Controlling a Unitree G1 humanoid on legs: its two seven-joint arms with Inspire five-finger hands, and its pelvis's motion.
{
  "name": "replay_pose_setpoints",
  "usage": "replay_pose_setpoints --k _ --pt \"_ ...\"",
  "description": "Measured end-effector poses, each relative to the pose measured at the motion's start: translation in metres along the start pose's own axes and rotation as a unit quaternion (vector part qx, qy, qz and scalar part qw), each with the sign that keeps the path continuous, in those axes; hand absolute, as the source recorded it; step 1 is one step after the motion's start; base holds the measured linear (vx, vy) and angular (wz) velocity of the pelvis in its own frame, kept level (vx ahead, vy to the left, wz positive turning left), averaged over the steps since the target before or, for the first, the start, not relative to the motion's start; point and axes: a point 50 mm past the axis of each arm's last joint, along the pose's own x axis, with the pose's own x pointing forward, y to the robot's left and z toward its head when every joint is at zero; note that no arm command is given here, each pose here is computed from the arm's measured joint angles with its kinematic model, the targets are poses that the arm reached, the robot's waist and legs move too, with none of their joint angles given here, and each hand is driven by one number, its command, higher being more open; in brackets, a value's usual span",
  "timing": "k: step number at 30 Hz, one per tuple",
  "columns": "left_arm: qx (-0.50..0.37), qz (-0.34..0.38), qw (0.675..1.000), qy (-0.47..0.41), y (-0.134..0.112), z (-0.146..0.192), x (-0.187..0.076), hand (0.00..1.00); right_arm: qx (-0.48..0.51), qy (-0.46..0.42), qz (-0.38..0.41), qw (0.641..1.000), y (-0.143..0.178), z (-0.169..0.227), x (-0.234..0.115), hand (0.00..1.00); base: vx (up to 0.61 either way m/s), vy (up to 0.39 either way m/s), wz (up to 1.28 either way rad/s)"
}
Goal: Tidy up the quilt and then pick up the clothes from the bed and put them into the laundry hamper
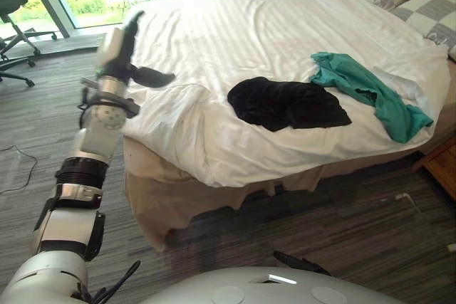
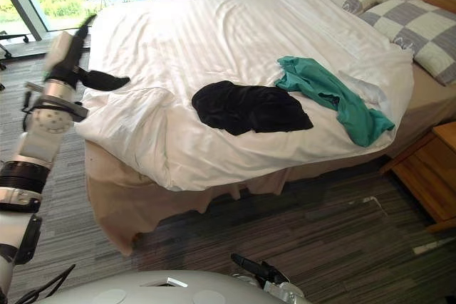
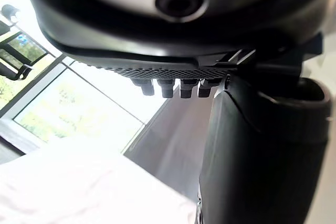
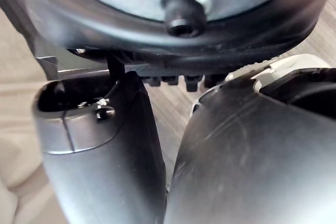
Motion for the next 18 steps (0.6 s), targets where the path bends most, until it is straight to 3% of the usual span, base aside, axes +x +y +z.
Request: replay_pose_setpoints --k 1,5,15,16,18 --pt "0.008 -0.026 0.999 0.023 -0.015 -0.003 -0.001 1.00 0.002 0.003 -0.004 1.000 -0.001 0.001 0.000 1.00 -0.08 -0.022 -0.14" --pt "0.031 -0.049 0.995 0.078 -0.030 -0.014 -0.003 1.00 -0.007 -0.004 -0.001 1.000 0.005 0.009 0.000 1.00 -0.15 -0.049 -0.08" --pt "0.067 0.054 0.989 0.123 0.007 0.013 0.031 1.00 0.005 -0.086 0.022 0.996 0.034 0.058 -0.002 1.00 -0.09 -0.024 -0.02" --pt "0.070 0.080 0.987 0.117 0.018 0.025 0.038 0.00 0.009 -0.094 0.026 0.995 0.037 0.064 -0.003 1.00 -0.06 0.010 -0.04" --pt "0.074 0.116 0.985 0.102 0.036 0.044 0.048 0.00 0.012 -0.113 0.034 0.993 0.041 0.071 -0.005 1.00 -0.08 0.016 -0.04"
